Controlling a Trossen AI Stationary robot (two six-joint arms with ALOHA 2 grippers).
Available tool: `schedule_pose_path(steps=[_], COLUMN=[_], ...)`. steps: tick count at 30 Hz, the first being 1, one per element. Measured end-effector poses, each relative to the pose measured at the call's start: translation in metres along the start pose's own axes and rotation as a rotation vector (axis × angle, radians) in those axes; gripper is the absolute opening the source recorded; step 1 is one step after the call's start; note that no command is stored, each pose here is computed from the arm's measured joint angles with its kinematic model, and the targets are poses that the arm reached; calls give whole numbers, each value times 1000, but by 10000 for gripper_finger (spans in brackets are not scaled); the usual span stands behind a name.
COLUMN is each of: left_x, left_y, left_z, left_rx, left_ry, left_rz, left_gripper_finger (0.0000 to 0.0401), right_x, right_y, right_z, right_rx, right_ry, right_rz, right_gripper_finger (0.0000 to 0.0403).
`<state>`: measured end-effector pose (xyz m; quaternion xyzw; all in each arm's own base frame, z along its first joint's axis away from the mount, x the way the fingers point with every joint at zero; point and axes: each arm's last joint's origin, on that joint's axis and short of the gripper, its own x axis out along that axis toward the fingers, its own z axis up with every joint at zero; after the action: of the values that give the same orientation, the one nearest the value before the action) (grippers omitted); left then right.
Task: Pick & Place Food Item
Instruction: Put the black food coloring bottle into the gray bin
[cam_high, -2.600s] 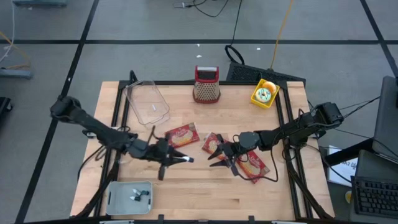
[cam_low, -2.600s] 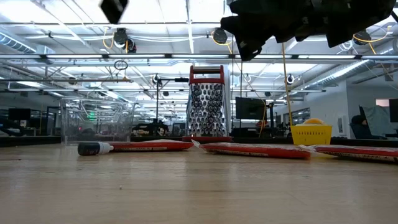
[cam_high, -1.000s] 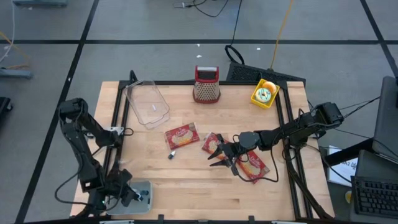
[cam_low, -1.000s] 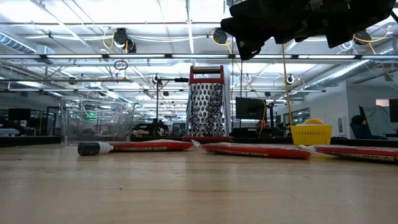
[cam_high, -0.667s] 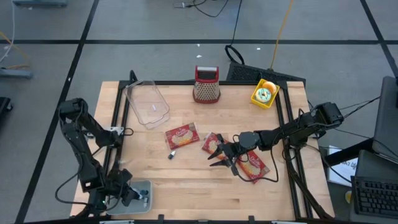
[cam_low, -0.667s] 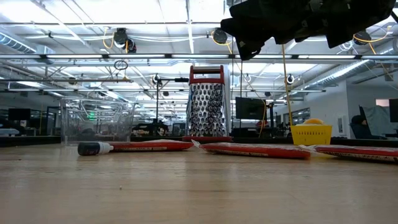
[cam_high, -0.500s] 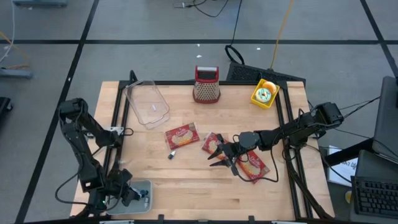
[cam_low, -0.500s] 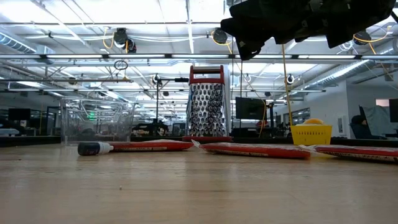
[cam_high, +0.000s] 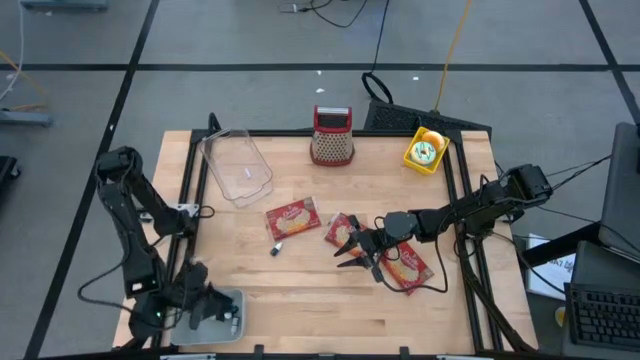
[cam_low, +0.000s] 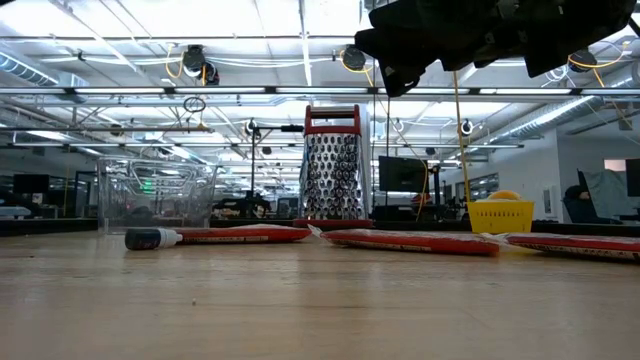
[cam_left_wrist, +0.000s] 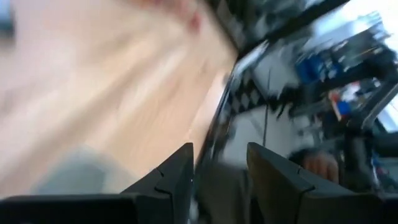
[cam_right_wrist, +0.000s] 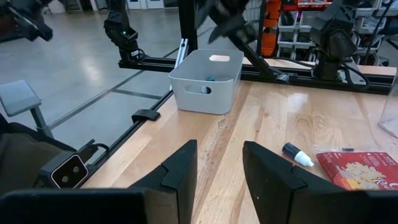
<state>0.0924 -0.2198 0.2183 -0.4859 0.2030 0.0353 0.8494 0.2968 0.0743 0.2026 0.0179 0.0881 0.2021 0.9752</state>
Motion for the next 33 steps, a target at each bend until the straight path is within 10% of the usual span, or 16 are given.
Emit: schedule_pose_path(steps=[7,15,22,33], left_x=[17,59,93,127], left_y=[-16,-11,8,78], left_z=[36,78,108,113], left_rx=[361,494,419,175], left_ry=[-336,-276,-113,126], left_rz=[33,151,226,682], left_gripper_finger=[152,152,152,165], right_x=[0,0,0,0], right_y=[0,0,0,0], right_z=[0,0,0,0], right_rx=[-1,-1,-1,1], right_ry=[-4,-4,-3,3], right_rz=[0,0,0,0], right_gripper_finger=[117,117,116,116])
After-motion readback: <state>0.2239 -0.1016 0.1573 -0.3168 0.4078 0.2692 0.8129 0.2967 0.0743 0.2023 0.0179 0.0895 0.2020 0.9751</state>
